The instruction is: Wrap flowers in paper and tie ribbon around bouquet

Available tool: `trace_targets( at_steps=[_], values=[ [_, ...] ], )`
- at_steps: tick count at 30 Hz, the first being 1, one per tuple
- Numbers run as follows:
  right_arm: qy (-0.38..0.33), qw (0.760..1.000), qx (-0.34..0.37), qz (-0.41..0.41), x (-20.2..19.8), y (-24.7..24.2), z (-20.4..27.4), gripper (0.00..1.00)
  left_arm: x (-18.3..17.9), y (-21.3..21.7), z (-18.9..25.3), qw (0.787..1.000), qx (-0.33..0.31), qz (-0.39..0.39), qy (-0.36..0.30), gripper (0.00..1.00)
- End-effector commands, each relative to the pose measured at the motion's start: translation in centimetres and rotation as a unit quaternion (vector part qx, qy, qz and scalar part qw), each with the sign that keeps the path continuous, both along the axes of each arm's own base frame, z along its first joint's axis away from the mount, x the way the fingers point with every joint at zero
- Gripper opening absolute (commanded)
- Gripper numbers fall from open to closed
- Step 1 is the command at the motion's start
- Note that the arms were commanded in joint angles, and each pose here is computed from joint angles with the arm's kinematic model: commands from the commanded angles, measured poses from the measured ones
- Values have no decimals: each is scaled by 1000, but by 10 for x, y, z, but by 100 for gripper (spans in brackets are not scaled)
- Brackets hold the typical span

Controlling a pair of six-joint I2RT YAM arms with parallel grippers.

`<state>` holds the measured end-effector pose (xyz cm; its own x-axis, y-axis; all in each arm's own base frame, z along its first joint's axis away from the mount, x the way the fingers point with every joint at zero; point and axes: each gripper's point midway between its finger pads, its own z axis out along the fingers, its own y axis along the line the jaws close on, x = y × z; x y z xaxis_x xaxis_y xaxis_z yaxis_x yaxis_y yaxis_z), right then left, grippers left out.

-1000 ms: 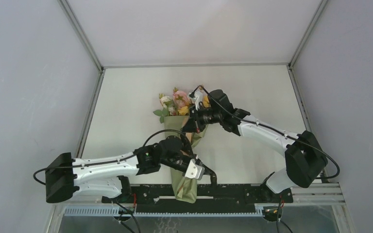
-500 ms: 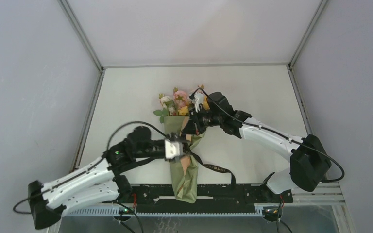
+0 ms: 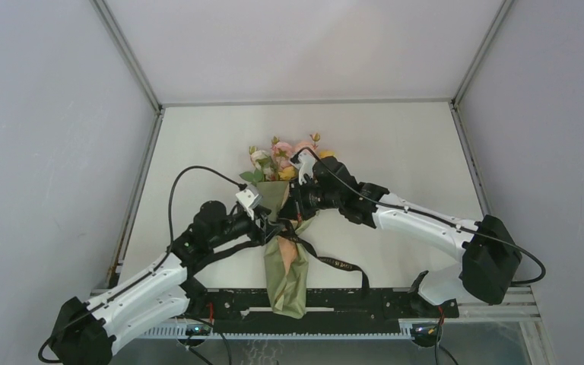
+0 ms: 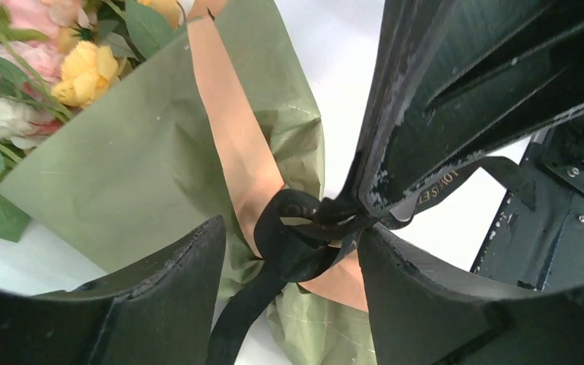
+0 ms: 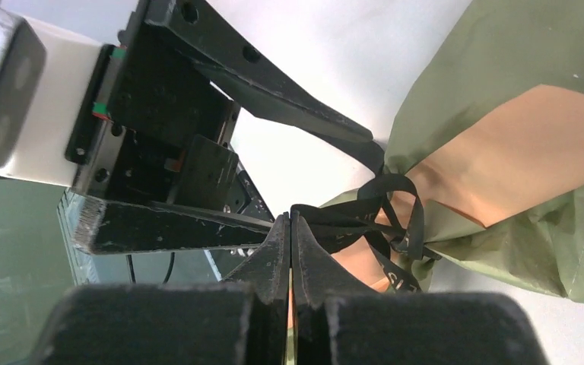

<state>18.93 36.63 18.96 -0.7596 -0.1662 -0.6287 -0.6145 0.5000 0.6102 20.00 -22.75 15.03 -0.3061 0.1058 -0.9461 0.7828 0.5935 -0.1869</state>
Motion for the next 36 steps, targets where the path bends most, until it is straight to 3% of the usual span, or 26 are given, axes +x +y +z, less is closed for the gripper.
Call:
trace_targets(
  at_steps=[1, 5, 8, 12, 15, 17, 21, 23, 31, 36],
  values=[
    [-10, 999, 34, -40, 9, 1, 23, 0, 6, -8, 13, 998, -46, -10, -43, 66],
    [5, 999, 39, -32, 7, 7, 19, 0, 3, -14, 16, 995, -69, -35, -69, 57],
    [17, 999, 38, -25, 6, 11, 13, 0, -14, -26, 23, 985, -88, -103, -104, 57],
    [20, 998, 54, -4, 3, 19, 14, 0, -9, -24, 15, 989, -94, -80, -75, 48],
    [22, 998, 51, 12, -1, 20, 11, 1, -6, -21, 16, 990, -101, -62, -76, 22],
    [15, 999, 45, 27, -4, 16, 9, 13, -3, -17, 15, 991, -99, -47, -73, 1],
    [-33, 998, 26, 38, 6, -12, 15, 38, -5, -13, 4, 992, -97, -40, -67, 0],
    [-63, 997, 15, 43, 10, -22, 6, 43, -3, -11, 0, 993, -95, -30, -65, 0],
    [-46, 997, -13, 59, 12, -18, -45, 36, 3, -5, -1, 994, -89, -9, -67, 0],
    [-39, 997, -3, 63, 17, -7, -58, 39, 2, -5, -3, 994, -87, -10, -65, 0]
  ],
)
